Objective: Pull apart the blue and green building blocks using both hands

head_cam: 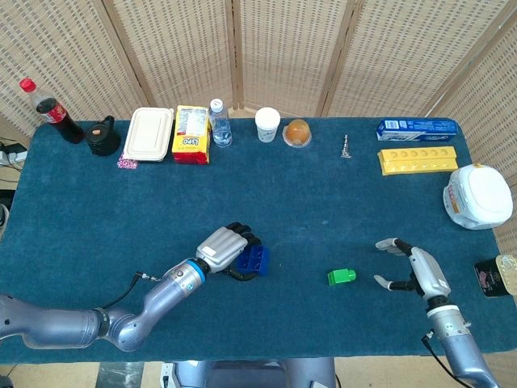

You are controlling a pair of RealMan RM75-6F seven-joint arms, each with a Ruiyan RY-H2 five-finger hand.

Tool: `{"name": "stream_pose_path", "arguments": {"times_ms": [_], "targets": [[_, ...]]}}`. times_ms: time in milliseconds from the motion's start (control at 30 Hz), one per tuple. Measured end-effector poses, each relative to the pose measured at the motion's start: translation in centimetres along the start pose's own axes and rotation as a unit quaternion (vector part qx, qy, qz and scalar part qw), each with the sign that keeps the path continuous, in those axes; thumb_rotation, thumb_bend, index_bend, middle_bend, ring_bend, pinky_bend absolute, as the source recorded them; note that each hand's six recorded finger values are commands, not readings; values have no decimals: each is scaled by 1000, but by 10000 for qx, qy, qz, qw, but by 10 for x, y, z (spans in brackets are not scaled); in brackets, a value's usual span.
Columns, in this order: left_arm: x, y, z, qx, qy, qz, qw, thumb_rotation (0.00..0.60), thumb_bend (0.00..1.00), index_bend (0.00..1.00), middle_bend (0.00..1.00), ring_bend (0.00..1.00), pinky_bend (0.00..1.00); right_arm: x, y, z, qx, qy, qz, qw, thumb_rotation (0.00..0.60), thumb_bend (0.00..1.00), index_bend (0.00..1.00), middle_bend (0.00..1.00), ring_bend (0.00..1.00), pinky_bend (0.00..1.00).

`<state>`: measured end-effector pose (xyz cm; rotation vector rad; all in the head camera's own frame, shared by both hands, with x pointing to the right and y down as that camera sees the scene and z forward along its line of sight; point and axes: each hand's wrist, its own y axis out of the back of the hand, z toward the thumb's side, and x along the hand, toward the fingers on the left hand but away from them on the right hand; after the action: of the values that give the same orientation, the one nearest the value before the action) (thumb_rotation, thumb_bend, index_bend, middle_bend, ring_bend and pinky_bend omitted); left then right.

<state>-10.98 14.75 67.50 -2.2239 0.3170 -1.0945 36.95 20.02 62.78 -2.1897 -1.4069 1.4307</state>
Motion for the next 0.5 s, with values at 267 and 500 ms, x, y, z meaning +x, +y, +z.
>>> {"name": "stream_pose_path", "arguments": {"times_ms": [267,500], "targets": [[-8,2,-5,371,466,7,9982,118,294,130,162,0,79,1,4,0,16,11,-55,10000,600,252,312,333,312,270],[-28,20,-16,362,655,368,9965,128,293,130,162,0,79,5,10,-5,75,-18,-131,9999,600,251,312,336,312,270]]}}
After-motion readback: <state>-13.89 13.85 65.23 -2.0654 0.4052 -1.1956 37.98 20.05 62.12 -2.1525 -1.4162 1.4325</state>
